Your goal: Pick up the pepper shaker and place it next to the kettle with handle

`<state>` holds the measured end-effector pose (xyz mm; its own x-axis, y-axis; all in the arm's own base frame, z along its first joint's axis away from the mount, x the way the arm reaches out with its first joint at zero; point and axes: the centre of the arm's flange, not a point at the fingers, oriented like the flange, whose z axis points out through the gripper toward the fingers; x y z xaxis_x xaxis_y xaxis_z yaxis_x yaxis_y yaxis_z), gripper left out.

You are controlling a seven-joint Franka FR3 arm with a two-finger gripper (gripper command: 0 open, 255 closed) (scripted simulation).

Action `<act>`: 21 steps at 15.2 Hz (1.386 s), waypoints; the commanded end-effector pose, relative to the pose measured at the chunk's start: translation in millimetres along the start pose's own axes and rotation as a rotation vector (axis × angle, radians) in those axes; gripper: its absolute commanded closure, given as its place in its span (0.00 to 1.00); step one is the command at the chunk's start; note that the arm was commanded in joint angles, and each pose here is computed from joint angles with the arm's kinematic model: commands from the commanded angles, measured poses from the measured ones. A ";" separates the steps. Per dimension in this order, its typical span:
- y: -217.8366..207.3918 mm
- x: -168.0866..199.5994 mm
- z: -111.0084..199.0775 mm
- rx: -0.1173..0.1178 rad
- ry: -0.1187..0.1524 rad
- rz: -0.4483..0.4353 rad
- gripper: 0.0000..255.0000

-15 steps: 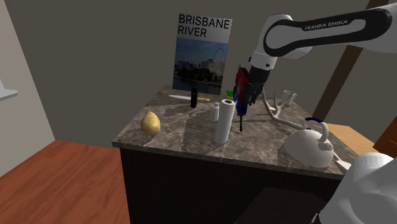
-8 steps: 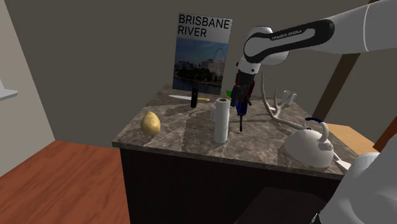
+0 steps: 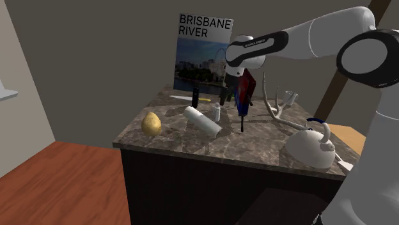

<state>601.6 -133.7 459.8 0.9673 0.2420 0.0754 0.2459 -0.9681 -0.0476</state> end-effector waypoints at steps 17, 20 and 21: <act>27.9 42.6 63.1 -0.002 0.007 -0.047 0.00; 27.9 42.6 63.1 -0.002 0.007 -0.047 1.00; 27.9 42.6 63.1 -0.002 0.007 -0.047 1.00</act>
<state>653.6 -146.3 399.2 0.9544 0.2864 0.0846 0.2906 -0.9559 -0.0419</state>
